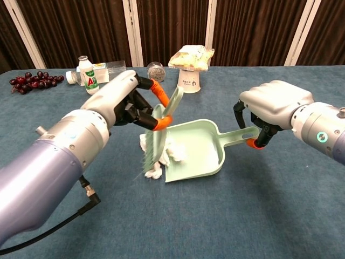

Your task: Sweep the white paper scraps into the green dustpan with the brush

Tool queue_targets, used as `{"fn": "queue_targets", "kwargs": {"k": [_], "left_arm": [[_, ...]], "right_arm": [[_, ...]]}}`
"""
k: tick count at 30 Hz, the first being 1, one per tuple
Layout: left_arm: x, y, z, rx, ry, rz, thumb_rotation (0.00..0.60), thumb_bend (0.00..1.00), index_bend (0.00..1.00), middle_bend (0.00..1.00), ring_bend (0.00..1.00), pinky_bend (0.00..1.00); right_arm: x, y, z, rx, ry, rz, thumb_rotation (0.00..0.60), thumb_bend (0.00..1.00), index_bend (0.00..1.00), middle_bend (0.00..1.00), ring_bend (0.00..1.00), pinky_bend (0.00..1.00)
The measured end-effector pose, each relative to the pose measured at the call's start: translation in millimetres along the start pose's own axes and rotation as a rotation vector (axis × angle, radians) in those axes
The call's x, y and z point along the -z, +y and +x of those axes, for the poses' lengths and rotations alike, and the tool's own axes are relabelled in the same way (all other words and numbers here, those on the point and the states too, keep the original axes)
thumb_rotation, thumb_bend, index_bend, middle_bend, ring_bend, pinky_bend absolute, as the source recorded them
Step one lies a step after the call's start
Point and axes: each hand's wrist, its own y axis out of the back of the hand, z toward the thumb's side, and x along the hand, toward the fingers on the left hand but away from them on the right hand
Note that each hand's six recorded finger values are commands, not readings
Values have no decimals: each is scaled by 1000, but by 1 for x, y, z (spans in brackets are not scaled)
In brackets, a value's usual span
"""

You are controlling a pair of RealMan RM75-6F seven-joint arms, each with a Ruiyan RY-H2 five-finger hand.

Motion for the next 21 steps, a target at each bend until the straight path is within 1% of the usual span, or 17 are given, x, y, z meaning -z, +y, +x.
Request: {"fn": "queue_targets", "kwargs": {"k": [9, 12, 17, 21], "left_arm": [[-18, -10, 8, -22, -33, -51, 600, 677, 801, 1000, 998, 1000], [-28, -10, 10, -38, -56, -90, 600, 676, 799, 1000, 997, 1000], [-45, -2, 11, -72, -112, -139, 600, 676, 798, 1000, 997, 1000], [-50, 6, 11, -82, -132, -161, 600, 675, 798, 1000, 997, 1000]], "right_arm": [[-3, 2, 1, 5, 7, 3, 600, 344, 559, 909, 903, 871], [-3, 2, 1, 4, 7, 2, 600, 344, 559, 908, 903, 871], [-3, 4, 1, 6, 3, 1, 600, 343, 559, 908, 903, 871], [-5, 4, 3, 5, 5, -3, 600, 344, 559, 909, 903, 871]]}}
